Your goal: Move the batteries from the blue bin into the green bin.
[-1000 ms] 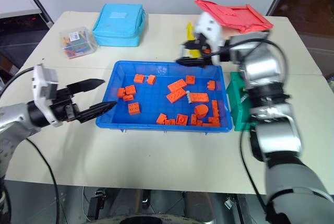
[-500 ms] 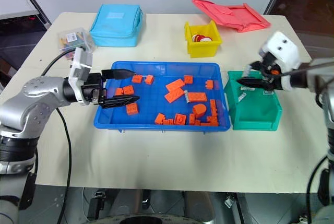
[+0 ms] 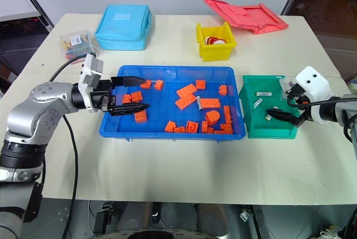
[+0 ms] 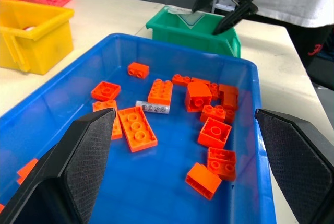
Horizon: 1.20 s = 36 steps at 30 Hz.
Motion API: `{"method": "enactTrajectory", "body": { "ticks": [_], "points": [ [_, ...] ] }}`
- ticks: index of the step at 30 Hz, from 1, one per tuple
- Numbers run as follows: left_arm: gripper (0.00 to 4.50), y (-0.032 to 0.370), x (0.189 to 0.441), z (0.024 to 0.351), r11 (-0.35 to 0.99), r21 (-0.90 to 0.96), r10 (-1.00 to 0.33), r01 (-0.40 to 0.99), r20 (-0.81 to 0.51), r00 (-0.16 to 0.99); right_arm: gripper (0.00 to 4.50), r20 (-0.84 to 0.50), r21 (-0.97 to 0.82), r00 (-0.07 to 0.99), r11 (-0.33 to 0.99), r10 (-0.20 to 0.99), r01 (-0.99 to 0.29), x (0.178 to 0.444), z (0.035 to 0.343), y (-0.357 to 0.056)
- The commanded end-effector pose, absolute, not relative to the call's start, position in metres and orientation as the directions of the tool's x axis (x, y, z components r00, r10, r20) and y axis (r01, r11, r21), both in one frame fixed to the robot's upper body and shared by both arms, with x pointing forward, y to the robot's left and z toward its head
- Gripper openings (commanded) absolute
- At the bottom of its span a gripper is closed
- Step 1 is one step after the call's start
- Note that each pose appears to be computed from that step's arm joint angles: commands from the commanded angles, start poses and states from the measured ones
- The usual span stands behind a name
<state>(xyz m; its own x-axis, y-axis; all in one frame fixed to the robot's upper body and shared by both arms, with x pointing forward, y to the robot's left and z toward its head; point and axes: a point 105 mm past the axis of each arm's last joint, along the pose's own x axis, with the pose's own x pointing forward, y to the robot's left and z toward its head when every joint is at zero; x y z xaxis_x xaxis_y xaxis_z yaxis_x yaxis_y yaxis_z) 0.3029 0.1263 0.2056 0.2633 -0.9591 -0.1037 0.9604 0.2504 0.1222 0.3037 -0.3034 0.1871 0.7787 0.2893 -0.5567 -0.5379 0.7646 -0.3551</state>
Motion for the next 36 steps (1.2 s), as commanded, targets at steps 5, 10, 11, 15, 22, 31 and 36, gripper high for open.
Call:
{"method": "enactTrajectory", "body": {
  "ticks": [5, 10, 11, 15, 22, 31, 36],
  "points": [
    [4.5, 0.139, 0.299, 0.219, 0.295, 0.165, -0.946, 0.941, -0.086, 0.312, 4.49, -0.341, -0.384, 0.797, 0.7, 0.499, -0.602, 0.326, 0.26, -0.244],
    [4.5, 0.145, 0.295, 0.226, 0.327, 0.155, -0.939, 0.932, -0.062, 0.339, 4.49, -0.296, -0.331, 0.682, 0.598, 0.669, -0.73, 0.338, 0.261, -0.175],
    [4.5, 0.145, 0.293, 0.228, 0.333, 0.152, -0.938, 0.931, -0.051, 0.344, 4.49, -0.315, -0.326, 0.667, 0.583, 0.675, -0.744, 0.341, 0.251, -0.168],
    [4.5, 0.145, 0.288, 0.237, 0.36, 0.133, -0.932, 0.923, 0.005, 0.363, 4.49, -0.397, -0.335, 0.637, 0.542, 0.661, -0.771, 0.354, 0.211, -0.157],
    [4.5, 0.144, 0.275, 0.234, 0.395, 0.12, -0.918, 0.911, 0.009, 0.397, 4.49, -0.496, -0.327, 0.611, 0.519, 0.617, -0.79, 0.371, 0.16, -0.157],
    [4.5, 0.15, 0.265, 0.227, 0.463, 0.092, -0.886, 0.882, 0.014, 0.464, 4.49, -0.571, -0.238, 0.522, 0.481, 0.634, -0.844, 0.361, 0.143, -0.167],
    [4.5, 0.151, 0.264, 0.225, 0.475, 0.088, -0.879, 0.875, 0.018, 0.476, 4.49, -0.569, -0.211, 0.499, 0.47, 0.654, -0.857, 0.359, 0.146, -0.167]
  ]
}}
